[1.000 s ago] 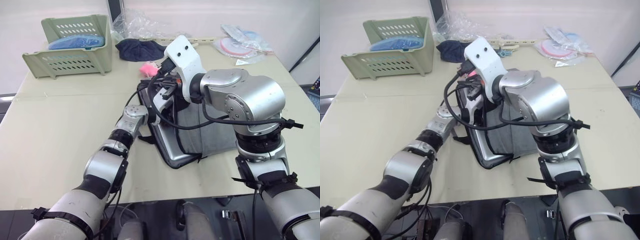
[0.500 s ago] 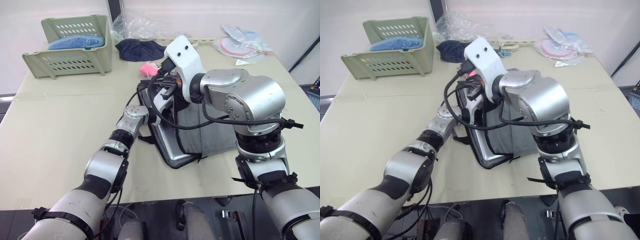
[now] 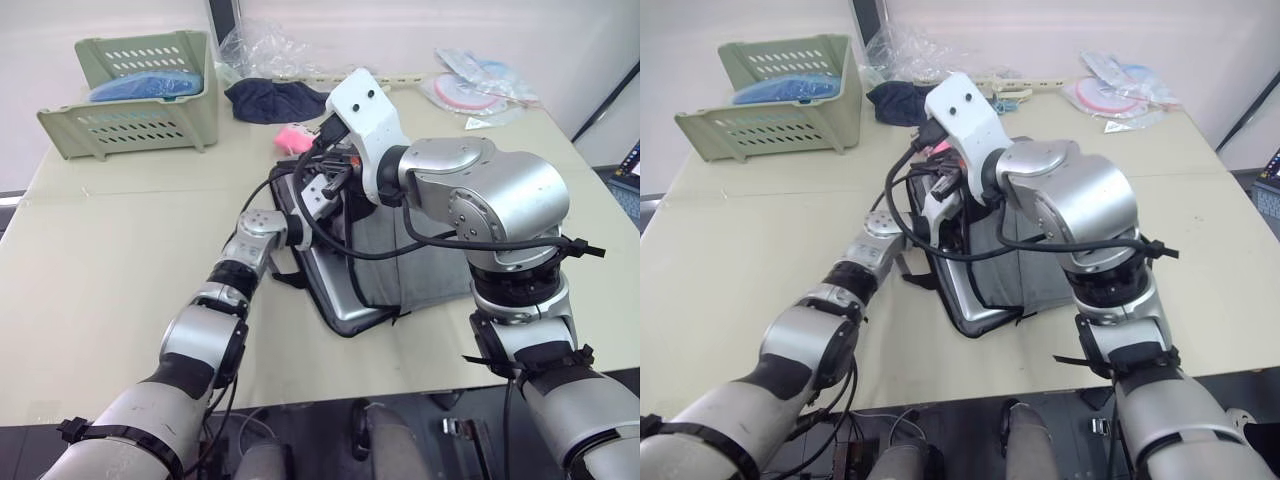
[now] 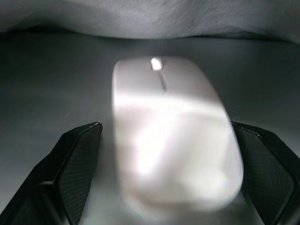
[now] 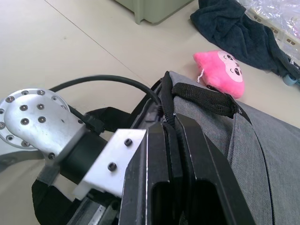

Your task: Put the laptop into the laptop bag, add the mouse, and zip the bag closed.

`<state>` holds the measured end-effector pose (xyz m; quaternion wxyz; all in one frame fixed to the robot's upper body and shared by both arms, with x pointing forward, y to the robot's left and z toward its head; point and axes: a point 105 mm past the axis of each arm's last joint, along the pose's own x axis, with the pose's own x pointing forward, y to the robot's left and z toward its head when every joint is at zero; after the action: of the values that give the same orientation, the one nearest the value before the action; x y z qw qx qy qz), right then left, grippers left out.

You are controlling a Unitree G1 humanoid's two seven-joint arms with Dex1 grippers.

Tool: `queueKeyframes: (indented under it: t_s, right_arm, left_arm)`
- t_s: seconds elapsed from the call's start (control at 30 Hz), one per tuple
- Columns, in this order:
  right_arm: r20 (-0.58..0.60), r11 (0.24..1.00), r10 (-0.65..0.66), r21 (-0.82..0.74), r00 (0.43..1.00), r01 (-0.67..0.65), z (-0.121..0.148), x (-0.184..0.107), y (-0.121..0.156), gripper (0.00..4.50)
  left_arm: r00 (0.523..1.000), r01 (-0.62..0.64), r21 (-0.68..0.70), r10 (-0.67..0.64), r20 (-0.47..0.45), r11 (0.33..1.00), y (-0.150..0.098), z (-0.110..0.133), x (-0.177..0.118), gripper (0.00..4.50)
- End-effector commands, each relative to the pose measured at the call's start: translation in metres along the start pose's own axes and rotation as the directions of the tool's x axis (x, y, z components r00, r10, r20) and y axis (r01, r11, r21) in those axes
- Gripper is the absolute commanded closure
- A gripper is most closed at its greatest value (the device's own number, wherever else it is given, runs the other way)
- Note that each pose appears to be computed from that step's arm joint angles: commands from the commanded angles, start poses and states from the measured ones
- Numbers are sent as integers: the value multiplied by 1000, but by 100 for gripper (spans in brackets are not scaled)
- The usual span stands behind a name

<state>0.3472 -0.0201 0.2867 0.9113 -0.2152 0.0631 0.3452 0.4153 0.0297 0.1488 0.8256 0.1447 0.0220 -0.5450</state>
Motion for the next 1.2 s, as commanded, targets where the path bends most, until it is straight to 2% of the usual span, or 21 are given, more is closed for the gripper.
queueKeyframes:
  t_s: [0.03, 0.37, 0.67, 0.9, 1.2]
  right_arm:
    - [114, 999, 20, -50, 993, -15, 28, -9, 6, 450]
    - [114, 999, 23, -40, 993, -18, 26, -7, 6, 450]
    - [115, 999, 28, -32, 993, -25, 24, -4, 6, 450]
    - [113, 998, 55, -25, 992, -53, 19, -3, 10, 450]
    - [98, 988, 147, -62, 984, -142, 2, -9, 26, 450]
  left_arm:
    - [999, -1, -58, -1, -45, 998, -2, -19, -9, 3]
    - [1000, -10, -52, 10, -9, 999, -11, -5, -38, 3]
    - [997, -70, -105, 69, -15, 992, -27, 6, -88, 3]
    - [993, -122, -155, 122, -9, 980, -25, 24, -130, 3]
    - [991, -128, -149, 132, 15, 981, -15, 50, -159, 3]
